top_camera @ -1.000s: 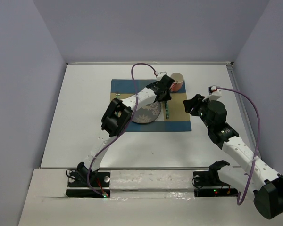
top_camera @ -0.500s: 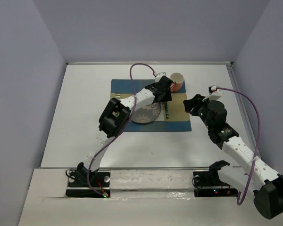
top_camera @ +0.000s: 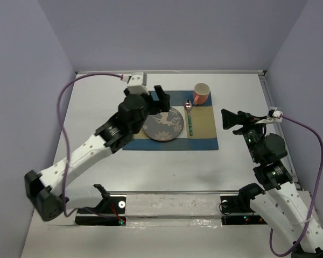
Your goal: Set the dinner table for one person
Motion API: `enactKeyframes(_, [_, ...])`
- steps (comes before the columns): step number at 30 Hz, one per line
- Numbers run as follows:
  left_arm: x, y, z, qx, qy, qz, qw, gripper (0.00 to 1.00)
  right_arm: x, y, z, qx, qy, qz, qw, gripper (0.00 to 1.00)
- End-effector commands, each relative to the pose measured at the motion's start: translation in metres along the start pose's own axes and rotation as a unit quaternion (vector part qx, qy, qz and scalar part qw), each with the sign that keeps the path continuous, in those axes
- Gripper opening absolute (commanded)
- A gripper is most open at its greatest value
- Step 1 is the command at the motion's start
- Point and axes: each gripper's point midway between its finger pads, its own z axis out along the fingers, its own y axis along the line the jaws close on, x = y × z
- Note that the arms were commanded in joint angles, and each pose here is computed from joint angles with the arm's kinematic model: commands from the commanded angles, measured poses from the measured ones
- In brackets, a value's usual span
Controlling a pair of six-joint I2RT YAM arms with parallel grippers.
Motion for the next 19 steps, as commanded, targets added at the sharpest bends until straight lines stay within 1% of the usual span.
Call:
enactKeyframes(1, [-0.039, 0.044, -0.048, -0.051, -0.09, 0.013, 0.995, 0.99, -0.027, 0.018, -0.005, -0.017, -0.017, 0.023, 0.999, 1.0])
enactKeyframes(2, [-0.057, 0.05, -0.074, -0.045, -0.119, 0.001, 0.992, 0.99, -0.03, 0.021, -0.007, -0.022, -0.015, 0.021, 0.999, 1.0])
enactKeyframes(3, [-0.066, 0.055, -0.087, -0.045, -0.135, 0.011, 0.99, 0.99, -0.046, 0.029, -0.011, -0.031, -0.031, 0.021, 0.999, 1.0])
enactKeyframes(4, [-0.079, 0.057, -0.101, -0.041, -0.155, 0.007, 0.987, 0.99, -0.053, 0.031, -0.013, -0.033, -0.04, 0.021, 0.998, 1.0])
enactKeyframes(5, [-0.101, 0.059, -0.127, -0.03, -0.188, -0.008, 0.982, 0.99, -0.061, 0.033, -0.015, -0.035, -0.049, 0.01, 0.998, 1.0])
enactKeyframes(6, [-0.111, 0.062, -0.138, -0.028, -0.202, -0.011, 0.979, 0.99, -0.074, 0.038, -0.016, -0.038, -0.06, 0.003, 0.997, 1.0])
enactKeyframes(7, [-0.121, 0.061, -0.15, -0.02, -0.216, -0.001, 0.976, 0.99, -0.08, 0.039, -0.016, -0.035, -0.063, -0.004, 0.997, 1.0])
enactKeyframes(8, [-0.132, 0.062, -0.167, -0.007, -0.235, -0.002, 0.972, 0.99, -0.077, 0.033, -0.017, -0.018, -0.048, -0.016, 0.999, 1.0])
enactKeyframes(10, [-0.137, 0.065, -0.178, -0.003, -0.244, 0.002, 0.97, 0.99, -0.087, 0.036, -0.019, -0.014, -0.052, -0.021, 0.998, 1.0])
enactKeyframes(12, [-0.138, 0.069, -0.187, -0.001, -0.249, 0.0, 0.968, 0.99, -0.091, 0.029, -0.02, 0.006, -0.065, -0.015, 0.998, 1.0])
enactKeyframes(13, [-0.13, 0.071, -0.184, -0.001, -0.242, 0.005, 0.97, 0.99, -0.091, 0.024, -0.021, 0.017, -0.069, -0.014, 0.997, 1.0])
enactKeyframes(16, [-0.121, 0.079, -0.19, 0.0, -0.246, 0.003, 0.969, 0.99, -0.09, 0.02, -0.019, 0.024, -0.074, -0.014, 0.997, 1.0])
enactKeyframes(19, [-0.103, 0.092, -0.183, -0.025, -0.232, 0.01, 0.972, 0.99, -0.092, 0.026, -0.012, 0.015, -0.077, -0.009, 0.997, 1.0])
